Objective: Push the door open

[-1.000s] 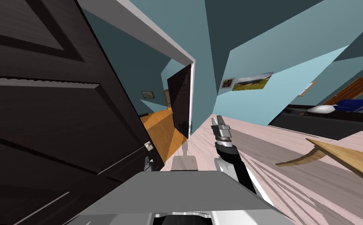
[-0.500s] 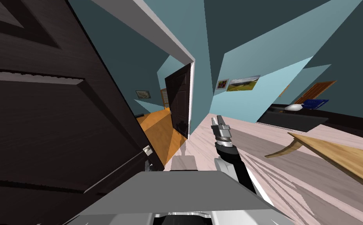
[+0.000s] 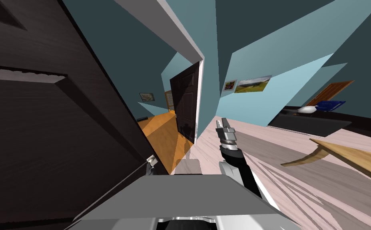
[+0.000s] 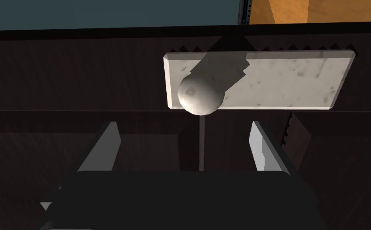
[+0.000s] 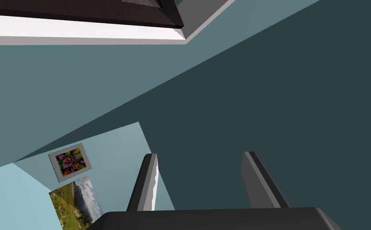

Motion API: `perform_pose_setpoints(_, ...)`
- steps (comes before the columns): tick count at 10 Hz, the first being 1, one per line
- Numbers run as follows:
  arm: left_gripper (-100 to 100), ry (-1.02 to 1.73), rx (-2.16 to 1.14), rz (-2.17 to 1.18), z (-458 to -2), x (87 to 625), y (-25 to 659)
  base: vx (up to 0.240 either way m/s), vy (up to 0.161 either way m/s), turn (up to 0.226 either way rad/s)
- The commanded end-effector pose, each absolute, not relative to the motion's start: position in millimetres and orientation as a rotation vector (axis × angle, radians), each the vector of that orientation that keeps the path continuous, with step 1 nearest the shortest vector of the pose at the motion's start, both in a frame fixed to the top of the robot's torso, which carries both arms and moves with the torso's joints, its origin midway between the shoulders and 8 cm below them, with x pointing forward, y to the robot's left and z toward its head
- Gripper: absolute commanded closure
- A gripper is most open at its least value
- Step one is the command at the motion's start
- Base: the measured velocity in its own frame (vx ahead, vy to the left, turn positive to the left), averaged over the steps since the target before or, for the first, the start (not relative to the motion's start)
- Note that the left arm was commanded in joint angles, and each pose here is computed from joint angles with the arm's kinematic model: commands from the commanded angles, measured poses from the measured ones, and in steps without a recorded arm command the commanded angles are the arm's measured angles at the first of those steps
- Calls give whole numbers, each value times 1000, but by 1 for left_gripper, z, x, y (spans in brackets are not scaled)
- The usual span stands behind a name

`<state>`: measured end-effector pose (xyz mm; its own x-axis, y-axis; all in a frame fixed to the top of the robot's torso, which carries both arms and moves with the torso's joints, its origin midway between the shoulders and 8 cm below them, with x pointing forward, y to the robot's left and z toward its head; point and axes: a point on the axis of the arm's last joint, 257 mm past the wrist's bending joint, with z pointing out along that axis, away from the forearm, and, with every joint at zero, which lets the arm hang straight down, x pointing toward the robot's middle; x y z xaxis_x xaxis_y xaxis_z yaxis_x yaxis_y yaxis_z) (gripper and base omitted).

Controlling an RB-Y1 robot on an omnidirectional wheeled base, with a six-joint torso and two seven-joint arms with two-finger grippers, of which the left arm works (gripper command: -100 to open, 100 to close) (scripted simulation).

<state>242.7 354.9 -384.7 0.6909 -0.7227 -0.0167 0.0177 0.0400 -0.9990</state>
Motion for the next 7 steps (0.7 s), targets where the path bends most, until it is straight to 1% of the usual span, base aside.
perform_pose_setpoints(1, -100, 625, -1439, -631, -387, 245, 356, 176, 167, 13)
perform_pose_setpoints(2, -100, 613, -1458, -635, -390, 248, 353, 175, 175, 12)
perform_pose_setpoints(3, -100, 619, -1448, -632, -388, 247, 354, 69, 72, 1)
perform_pose_setpoints(4, 100, 619, -1448, -632, -388, 247, 354, -15, -17, -4)
perform_pose_setpoints(7, 100, 619, -1448, -632, -388, 247, 354, -16, -18, 0)
